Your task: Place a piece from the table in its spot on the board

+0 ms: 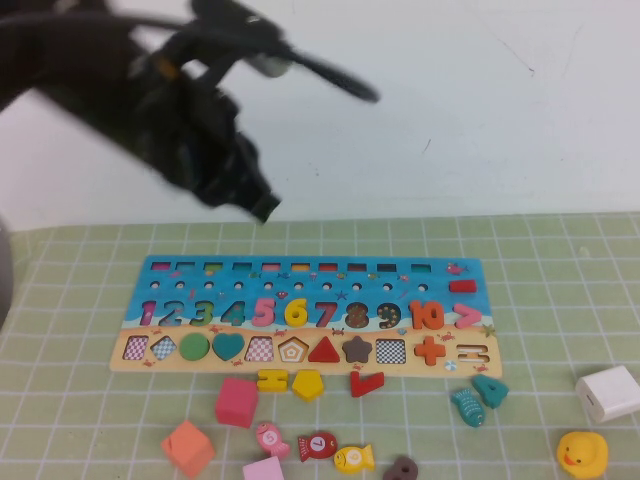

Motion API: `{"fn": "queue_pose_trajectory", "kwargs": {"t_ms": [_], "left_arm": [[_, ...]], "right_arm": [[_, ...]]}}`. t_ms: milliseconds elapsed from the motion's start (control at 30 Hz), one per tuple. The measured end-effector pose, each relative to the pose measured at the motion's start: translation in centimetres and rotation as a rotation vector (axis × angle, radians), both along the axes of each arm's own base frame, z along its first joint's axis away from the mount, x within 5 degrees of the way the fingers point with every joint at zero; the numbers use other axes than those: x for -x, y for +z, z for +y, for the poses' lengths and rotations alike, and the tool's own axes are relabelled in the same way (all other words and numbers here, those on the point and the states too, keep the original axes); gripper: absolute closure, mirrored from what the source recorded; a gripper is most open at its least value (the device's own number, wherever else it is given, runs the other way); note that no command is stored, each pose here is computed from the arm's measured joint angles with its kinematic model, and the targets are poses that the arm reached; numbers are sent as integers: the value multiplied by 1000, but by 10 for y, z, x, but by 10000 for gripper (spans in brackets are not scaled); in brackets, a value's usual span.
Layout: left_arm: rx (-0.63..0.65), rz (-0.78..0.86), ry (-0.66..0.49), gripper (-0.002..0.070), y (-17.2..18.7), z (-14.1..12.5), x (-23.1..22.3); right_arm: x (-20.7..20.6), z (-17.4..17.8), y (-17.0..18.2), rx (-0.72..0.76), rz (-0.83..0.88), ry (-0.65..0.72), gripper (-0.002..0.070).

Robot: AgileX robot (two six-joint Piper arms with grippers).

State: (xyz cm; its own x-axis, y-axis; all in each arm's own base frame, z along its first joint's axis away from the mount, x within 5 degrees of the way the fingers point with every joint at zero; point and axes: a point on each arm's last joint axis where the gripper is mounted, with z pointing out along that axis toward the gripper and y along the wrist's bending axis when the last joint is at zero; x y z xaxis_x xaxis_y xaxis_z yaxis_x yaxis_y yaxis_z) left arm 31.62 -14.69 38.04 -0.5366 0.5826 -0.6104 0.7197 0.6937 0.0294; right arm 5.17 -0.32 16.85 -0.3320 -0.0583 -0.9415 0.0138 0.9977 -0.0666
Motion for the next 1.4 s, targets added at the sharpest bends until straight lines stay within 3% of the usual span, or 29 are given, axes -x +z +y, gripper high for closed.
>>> {"fn": "queue_pose_trajectory", "kwargs": {"t_ms": [400, 700, 900, 1133, 1400], "left_arm": [[206, -177, 152, 675, -11, 56, 139], [372, -278, 280, 675, -31, 88, 213], [422, -227, 318, 675, -47, 96, 237], [316, -190, 327, 675, -57, 104, 245], [272, -206, 472, 675, -68, 115, 240]], "right_arm": [[0, 0, 0, 0, 0, 0, 675], [0, 0, 0, 0, 0, 0, 675], [0, 0, 0, 0, 0, 0, 675], [0, 0, 0, 0, 0, 0, 675], [0, 0, 0, 0, 0, 0, 675]]}}
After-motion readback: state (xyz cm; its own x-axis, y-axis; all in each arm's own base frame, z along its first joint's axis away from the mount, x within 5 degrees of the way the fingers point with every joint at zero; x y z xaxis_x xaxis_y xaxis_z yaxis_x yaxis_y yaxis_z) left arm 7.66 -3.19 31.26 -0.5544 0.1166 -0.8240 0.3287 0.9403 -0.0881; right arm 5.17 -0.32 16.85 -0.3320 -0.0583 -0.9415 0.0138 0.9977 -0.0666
